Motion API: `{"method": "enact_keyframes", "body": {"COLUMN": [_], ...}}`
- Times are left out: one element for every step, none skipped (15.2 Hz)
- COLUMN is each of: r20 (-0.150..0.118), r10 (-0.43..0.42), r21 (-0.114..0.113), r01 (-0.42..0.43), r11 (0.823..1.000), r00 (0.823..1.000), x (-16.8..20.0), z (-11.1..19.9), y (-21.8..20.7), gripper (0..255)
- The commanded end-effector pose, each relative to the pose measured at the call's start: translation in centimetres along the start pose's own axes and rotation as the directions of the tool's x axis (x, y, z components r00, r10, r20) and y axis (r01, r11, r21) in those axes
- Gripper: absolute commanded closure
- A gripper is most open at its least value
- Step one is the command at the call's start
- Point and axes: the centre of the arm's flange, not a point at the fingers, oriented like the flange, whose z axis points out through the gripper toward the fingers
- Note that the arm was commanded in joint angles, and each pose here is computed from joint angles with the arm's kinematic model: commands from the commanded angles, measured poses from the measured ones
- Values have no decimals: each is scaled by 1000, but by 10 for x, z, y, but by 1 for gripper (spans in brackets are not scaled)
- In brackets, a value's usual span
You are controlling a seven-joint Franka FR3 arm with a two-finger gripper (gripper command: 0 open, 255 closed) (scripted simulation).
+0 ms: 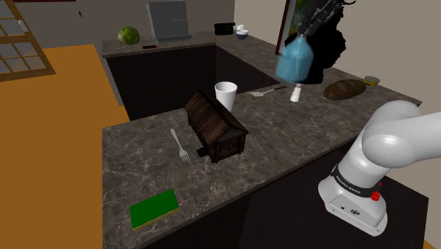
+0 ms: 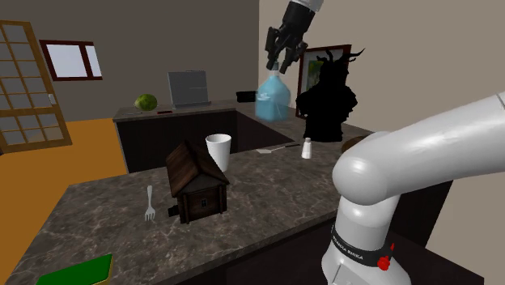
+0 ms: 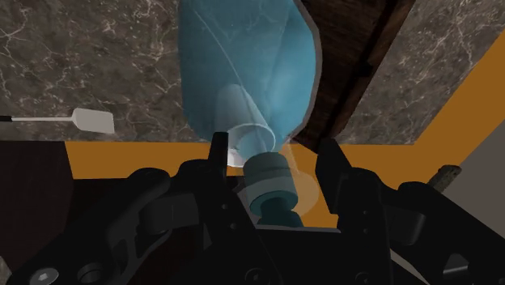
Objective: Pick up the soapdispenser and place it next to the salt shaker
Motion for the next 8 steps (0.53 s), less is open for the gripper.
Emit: {"method": "enact_keyframes", "body": {"r20": [0,0,0,0,0,0,0,0], "r10": [-1,-1,-1,-1,-1,-1,-1,-1], "r21": [0,0,0,0,0,0,0,0], "r01": [1,1,1,1,1,1,1,1], "r11": [1000,1000,1000,1000,1000,1000,1000,1000], "r00": [1000,1000,1000,1000,1000,1000,1000,1000], "x": [4,8,11,15,18,22,25,29], "z": [-5,-7,-9,-11,-12,-14,-16,-18], "y": [27,40,52,65,77,90,103,115], "gripper": [255,255,255,255,255,255,255,255]}}
